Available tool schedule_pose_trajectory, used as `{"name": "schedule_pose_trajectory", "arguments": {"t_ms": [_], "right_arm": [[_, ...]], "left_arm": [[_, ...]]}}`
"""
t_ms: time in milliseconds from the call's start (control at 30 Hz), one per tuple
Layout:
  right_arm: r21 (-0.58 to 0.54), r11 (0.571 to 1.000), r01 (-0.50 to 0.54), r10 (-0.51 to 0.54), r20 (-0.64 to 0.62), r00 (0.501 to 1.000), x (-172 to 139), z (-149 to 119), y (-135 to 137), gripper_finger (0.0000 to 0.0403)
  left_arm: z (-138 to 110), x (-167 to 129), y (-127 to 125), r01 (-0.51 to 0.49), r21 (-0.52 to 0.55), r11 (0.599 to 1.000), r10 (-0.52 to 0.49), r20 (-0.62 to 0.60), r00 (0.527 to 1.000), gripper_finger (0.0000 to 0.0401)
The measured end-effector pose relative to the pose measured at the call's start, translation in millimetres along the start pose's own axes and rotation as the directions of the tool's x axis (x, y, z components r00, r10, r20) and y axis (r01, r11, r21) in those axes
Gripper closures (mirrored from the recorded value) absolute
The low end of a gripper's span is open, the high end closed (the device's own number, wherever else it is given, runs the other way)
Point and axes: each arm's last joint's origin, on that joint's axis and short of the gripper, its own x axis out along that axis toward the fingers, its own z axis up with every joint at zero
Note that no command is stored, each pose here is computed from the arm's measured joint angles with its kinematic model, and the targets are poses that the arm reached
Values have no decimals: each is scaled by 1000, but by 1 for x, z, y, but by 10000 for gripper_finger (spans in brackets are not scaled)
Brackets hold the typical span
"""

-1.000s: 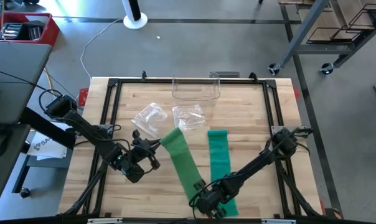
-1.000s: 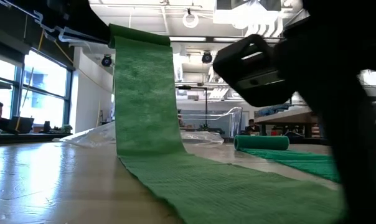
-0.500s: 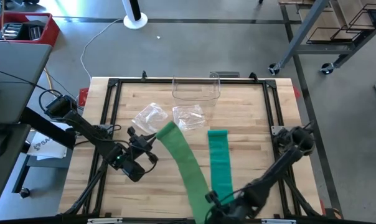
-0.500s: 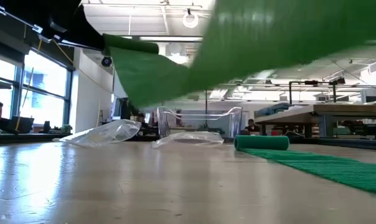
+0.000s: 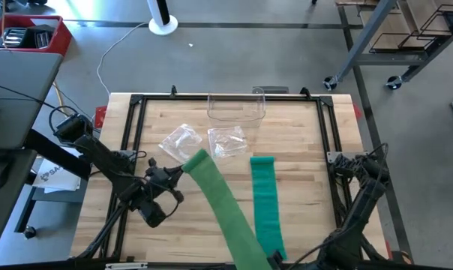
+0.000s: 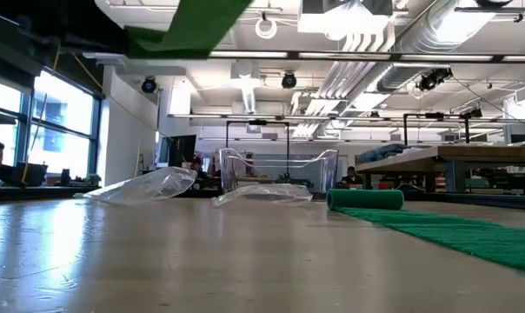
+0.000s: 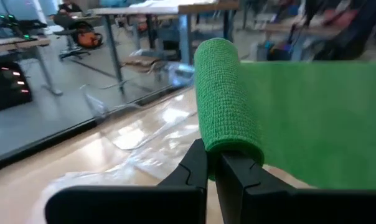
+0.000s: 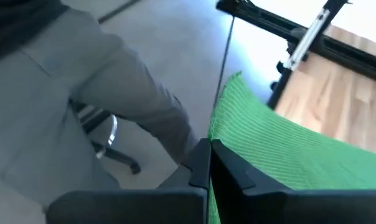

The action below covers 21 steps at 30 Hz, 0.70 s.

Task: Roll bandage
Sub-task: Roll the green bandage on the table

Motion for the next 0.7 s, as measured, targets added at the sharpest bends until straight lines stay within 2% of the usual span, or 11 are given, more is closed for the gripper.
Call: {"name": "schedule_pose_trajectory", "arguments": {"t_ms": [167,367,467,567,700], "right_arm": [[-12,999,52,-53,-119,991,16,-19,-21,403],[79,995,62,-39,-265,963,51,-60,-58,403],[142,989,28,11,-272,962,69,-85,-71,403],[194,981,-12,56,-223,973,83,-107,-77,403],[256,967,-15,64,-185,981,93,-138,-82,403]], "left_arm": [[2,-21,-11,93,-129,987,-88,42,995,397],[15,-40,-29,161,-171,972,-147,90,985,397],[24,-46,-35,161,-157,974,-144,111,983,397],[35,-48,-38,151,-149,977,-133,123,983,397],[52,-49,-37,141,-141,980,-123,127,984,398]]}}
